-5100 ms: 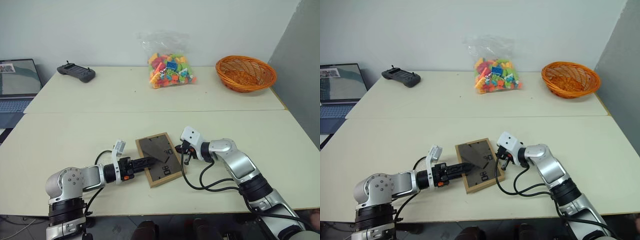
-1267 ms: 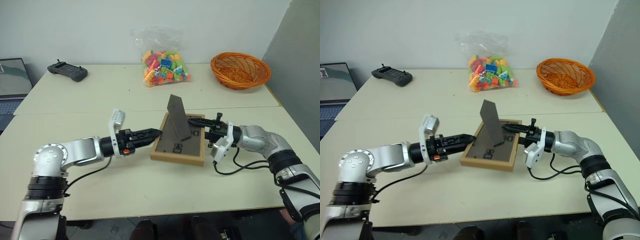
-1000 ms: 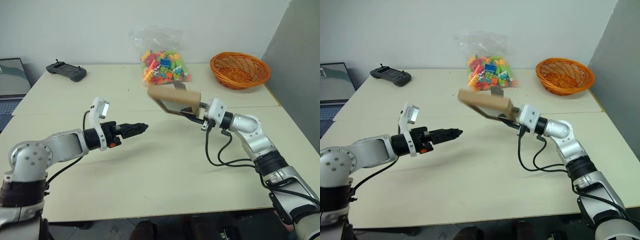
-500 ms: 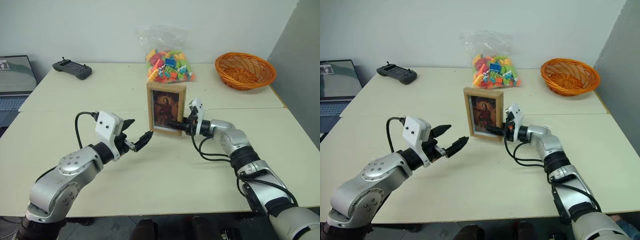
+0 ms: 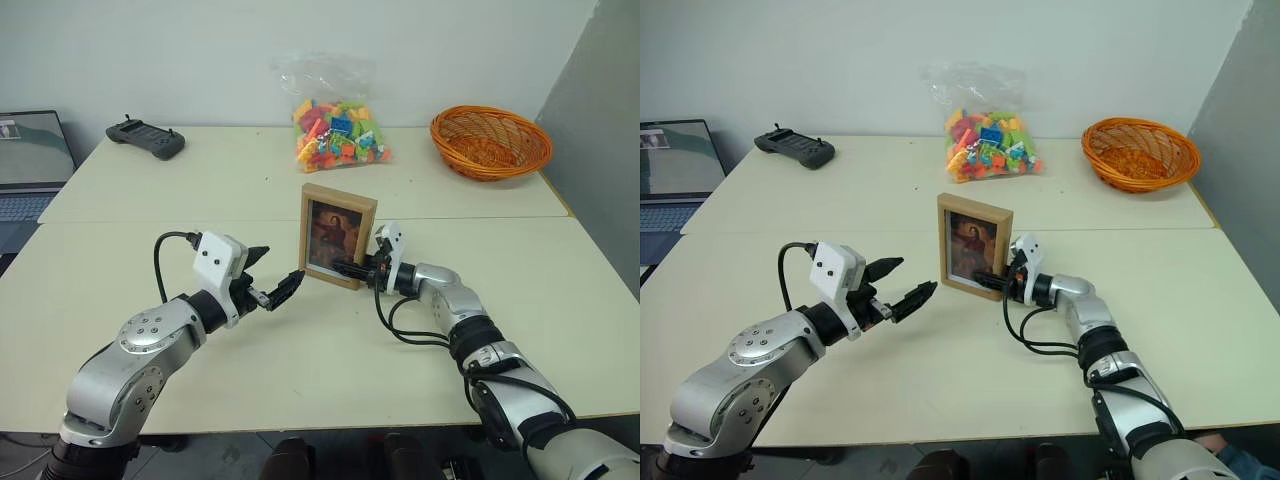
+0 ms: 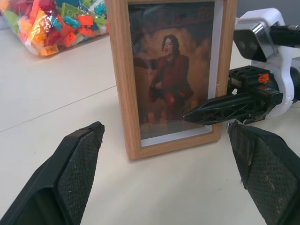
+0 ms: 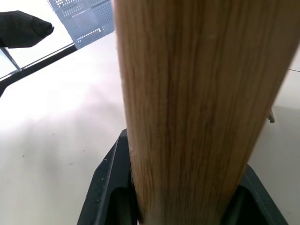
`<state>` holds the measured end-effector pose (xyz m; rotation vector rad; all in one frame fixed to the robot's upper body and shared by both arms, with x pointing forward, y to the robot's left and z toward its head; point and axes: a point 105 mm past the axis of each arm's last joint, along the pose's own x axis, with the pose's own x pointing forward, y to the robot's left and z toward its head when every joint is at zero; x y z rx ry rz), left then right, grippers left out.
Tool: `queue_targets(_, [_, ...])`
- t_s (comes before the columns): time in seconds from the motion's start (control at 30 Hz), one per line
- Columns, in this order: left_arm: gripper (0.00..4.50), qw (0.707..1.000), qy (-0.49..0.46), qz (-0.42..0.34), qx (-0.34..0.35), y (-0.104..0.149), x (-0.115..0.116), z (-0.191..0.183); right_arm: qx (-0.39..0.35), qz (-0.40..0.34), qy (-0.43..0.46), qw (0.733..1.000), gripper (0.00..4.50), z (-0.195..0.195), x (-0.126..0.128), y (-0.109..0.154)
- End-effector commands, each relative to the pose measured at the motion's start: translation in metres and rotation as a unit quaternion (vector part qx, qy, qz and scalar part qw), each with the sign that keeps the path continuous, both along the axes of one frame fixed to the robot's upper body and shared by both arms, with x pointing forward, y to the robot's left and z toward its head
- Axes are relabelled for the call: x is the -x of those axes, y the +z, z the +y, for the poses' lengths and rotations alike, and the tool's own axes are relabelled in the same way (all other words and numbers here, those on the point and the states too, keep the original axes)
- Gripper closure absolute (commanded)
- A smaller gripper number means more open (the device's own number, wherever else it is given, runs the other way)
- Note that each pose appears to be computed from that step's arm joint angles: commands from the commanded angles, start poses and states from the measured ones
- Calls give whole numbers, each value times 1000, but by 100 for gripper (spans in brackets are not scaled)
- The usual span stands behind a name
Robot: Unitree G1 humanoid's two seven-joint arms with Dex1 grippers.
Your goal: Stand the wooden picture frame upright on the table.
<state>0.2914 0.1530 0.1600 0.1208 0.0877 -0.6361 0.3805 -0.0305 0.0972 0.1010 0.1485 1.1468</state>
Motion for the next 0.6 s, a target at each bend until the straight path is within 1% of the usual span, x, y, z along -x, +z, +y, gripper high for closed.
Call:
queue_targets(0.03, [0, 1000, -15, -23, -7, 9, -2, -1, 6, -20, -1, 1000, 181, -9, 2, 5])
queue_targets(0.1, [0, 1000, -17, -22, -9, 9, -4, 0, 9, -23, -4, 1000, 137, -15, 3, 6])
queue_targets(0.13, [0, 1000, -18, -21, -11, 10, -7, 2, 16, -29, -5, 999, 102, -22, 4, 6])
queue_targets(0.27, [0, 999, -23, -11, -25, 15, -17, 15, 68, -61, -4, 996, 8, -60, 17, 8])
queue_targets(0.33, [0, 999, -28, -5, -40, 18, -20, 23, 102, -80, -12, 992, 1, -80, 23, 14])
queue_targets(0.4, [0, 998, -33, 3, -49, 21, -23, 31, 119, -92, -15, 988, 1, -93, 30, 27])
queue_targets(0.53, [0, 998, -51, 21, -44, 36, -28, 48, 98, -88, 10, 991, 1, -99, 51, 73])
queue_targets(0.6, [0, 996, -67, 29, -49, 39, -27, 52, 84, -76, 19, 993, 1, -98, 59, 85])
